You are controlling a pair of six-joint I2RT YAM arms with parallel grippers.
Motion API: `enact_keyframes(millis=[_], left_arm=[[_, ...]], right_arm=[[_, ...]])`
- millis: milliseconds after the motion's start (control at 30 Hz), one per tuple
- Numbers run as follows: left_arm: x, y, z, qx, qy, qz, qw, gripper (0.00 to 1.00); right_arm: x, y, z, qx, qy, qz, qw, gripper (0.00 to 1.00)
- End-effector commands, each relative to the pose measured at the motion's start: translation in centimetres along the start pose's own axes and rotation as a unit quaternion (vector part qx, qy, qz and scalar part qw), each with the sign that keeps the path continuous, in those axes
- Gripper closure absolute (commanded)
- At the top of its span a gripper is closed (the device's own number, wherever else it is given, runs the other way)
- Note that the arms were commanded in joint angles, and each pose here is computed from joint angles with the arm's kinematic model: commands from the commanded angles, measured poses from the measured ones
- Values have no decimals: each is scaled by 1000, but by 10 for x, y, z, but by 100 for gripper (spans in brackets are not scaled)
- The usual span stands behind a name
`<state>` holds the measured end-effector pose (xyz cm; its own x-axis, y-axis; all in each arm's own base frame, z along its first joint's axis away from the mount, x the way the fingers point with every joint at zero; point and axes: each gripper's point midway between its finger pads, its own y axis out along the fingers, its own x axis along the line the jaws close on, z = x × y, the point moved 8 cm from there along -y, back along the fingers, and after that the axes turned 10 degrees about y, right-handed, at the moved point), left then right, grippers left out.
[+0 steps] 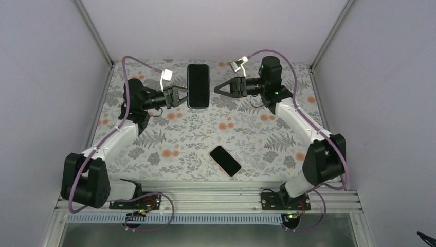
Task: Take the phone out of the phone case
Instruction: Remove the phone case from the phone.
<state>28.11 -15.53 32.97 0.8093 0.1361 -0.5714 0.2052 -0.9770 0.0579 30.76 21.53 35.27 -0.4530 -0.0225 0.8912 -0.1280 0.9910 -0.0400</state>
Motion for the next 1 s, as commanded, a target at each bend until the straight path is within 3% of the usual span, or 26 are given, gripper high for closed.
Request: enact_keyframes(millis=[0, 133, 333, 667, 967], left_arm=[[0, -9, -19, -39, 27, -31, 998, 98], [16, -13, -22, -48, -19, -77, 996, 98], [33, -17, -21, -55, -91, -126, 986, 98], [49, -19, -15, -64, -169, -155, 971, 97], [58, -22, -5, -67, -224, -165, 958, 98]], right_arm=[[30, -7, 0, -34, -59, 25, 997, 30], [41, -11, -12, -82, -152, 115, 978, 26], [39, -5, -20, -104, -262, 266, 922, 25], [36, 30, -4, -92, -395, 396, 824, 27], [27, 76, 26, -45, -484, 447, 751, 34]])
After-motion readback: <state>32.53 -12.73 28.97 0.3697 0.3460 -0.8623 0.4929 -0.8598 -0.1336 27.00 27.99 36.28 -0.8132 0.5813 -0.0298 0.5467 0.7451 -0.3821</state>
